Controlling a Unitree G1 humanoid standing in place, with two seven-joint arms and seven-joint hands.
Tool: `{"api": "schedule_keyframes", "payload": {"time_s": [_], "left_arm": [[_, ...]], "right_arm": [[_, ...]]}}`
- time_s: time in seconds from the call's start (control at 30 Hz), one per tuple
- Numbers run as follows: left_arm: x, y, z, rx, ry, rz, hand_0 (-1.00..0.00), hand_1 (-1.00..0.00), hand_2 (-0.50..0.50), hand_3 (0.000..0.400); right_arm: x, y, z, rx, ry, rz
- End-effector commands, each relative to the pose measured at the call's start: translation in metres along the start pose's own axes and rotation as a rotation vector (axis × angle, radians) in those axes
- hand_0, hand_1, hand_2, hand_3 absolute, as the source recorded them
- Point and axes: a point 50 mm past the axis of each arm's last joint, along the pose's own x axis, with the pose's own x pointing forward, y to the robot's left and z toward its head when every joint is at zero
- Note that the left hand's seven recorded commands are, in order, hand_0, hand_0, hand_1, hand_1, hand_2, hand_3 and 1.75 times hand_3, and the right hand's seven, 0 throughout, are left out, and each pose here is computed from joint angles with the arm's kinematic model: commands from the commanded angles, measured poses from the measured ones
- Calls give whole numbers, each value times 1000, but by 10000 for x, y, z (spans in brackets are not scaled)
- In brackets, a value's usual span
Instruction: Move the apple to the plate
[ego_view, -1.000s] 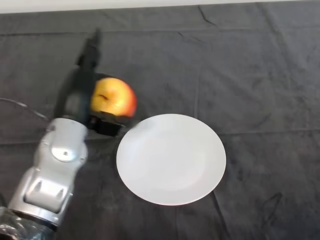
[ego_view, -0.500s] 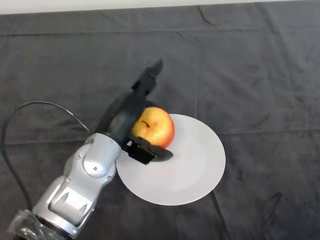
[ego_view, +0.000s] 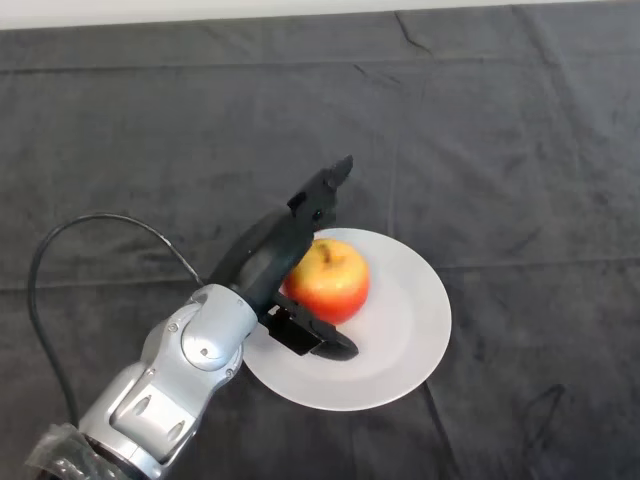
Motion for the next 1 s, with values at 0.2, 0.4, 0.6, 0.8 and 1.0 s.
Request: {"api": "schedule_keyframes", "payload": {"time_s": [0.2,0.4,0.6,0.8,1.0], "left_arm": [[-6,251,-70,74,10,13,0,0,0,0],[-57,661,-89,52,3,113,0,0,0,0],[-196,1118,-157,7,2,278,0,0,0,0],[-419,1530,-262,-46,8,476,0,0,0,0],[-697,1883,-389,-94,22,678,0,0,0,0]], "right_arm": [[-7,-73,-43,-1,5,-23],[-7,-73,-43,-1,5,-23],[-7,-72,-43,-1,4,-23],[-7,-72,-43,-1,4,-23],[-7,-73,-43,-1,4,-23]]}}
